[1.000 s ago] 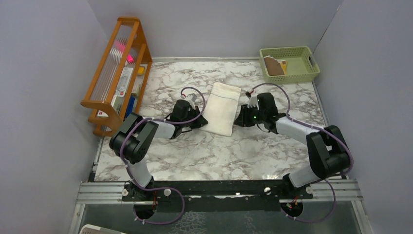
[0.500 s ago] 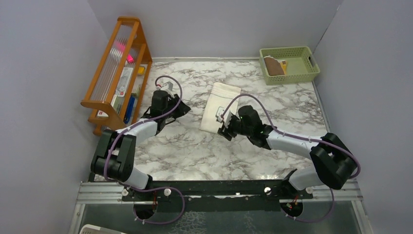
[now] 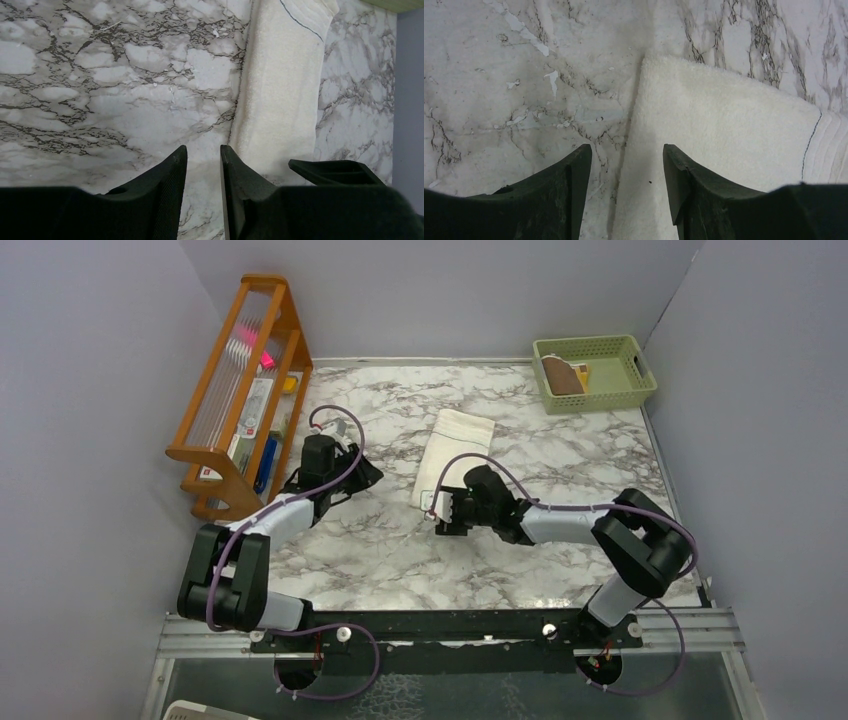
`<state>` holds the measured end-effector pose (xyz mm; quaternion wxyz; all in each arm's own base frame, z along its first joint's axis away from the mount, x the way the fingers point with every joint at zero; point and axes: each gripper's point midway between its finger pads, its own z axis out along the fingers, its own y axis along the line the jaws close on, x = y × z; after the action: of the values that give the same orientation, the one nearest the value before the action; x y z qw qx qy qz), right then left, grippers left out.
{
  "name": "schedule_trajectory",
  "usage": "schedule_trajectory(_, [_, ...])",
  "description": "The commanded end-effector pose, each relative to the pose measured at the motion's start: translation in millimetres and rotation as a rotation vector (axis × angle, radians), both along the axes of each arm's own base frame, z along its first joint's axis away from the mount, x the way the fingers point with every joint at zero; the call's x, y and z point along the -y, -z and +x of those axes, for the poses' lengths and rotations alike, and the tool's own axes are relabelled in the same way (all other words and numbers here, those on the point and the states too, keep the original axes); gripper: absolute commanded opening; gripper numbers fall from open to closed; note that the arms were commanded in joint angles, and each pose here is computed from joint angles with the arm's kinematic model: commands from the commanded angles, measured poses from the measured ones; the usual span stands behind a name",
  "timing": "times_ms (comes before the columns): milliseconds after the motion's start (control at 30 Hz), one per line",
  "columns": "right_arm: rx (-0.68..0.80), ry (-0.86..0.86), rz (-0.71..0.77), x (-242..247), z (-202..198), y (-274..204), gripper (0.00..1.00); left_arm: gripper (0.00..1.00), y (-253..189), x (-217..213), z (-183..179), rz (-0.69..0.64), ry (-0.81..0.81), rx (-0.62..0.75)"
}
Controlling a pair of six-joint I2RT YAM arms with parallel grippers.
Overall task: Roll the towels
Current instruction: Roll the towel at the center of the board.
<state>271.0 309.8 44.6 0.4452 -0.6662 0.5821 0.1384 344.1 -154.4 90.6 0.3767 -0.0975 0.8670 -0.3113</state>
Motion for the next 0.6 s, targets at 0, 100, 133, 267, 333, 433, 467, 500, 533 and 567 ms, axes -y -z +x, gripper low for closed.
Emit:
schedule_trajectory(0, [0.049,-0.012,0.001,-14,15,-9,0.53,0.33,-3,-4,-7,-0.004,0.010,0.013])
schedule_trajectory(100, [0.002,0.000,-0.035,-16,17,2,0.47,0.34,-2,-6,-8,-0.003,0.010,0.010])
schedule_trajectory(133, [-0.009,0.003,-0.044,-16,17,6,0.45,0.34,-3,-8,-8,-0.004,0.009,0.010])
schedule_trajectory(267, [-0.027,0.014,-0.053,-15,17,12,0.41,0.34,-3,-8,-6,-0.008,0.010,0.006])
schedule_trajectory(333, [-0.039,0.022,-0.065,-13,16,15,0.38,0.34,-2,-8,-5,-0.011,0.013,0.003])
schedule_trajectory(433, [-0.051,0.026,-0.066,-10,13,17,0.37,0.34,-2,-8,-4,-0.014,0.015,0.001])
schedule_trajectory(467, [-0.056,0.030,-0.068,-9,12,18,0.37,0.34,-2,-8,-3,-0.016,0.016,0.001])
schedule_trajectory(500, [-0.059,0.036,-0.072,-8,12,20,0.37,0.34,-2,-7,-2,-0.017,0.016,0.002])
schedule_trajectory(533, [-0.064,0.042,-0.078,-7,12,22,0.37,0.34,-2,-7,-2,-0.019,0.018,-0.001])
schedule_trajectory(567, [-0.073,0.049,-0.086,-5,11,25,0.36,0.34,-2,-6,-1,-0.020,0.021,-0.001])
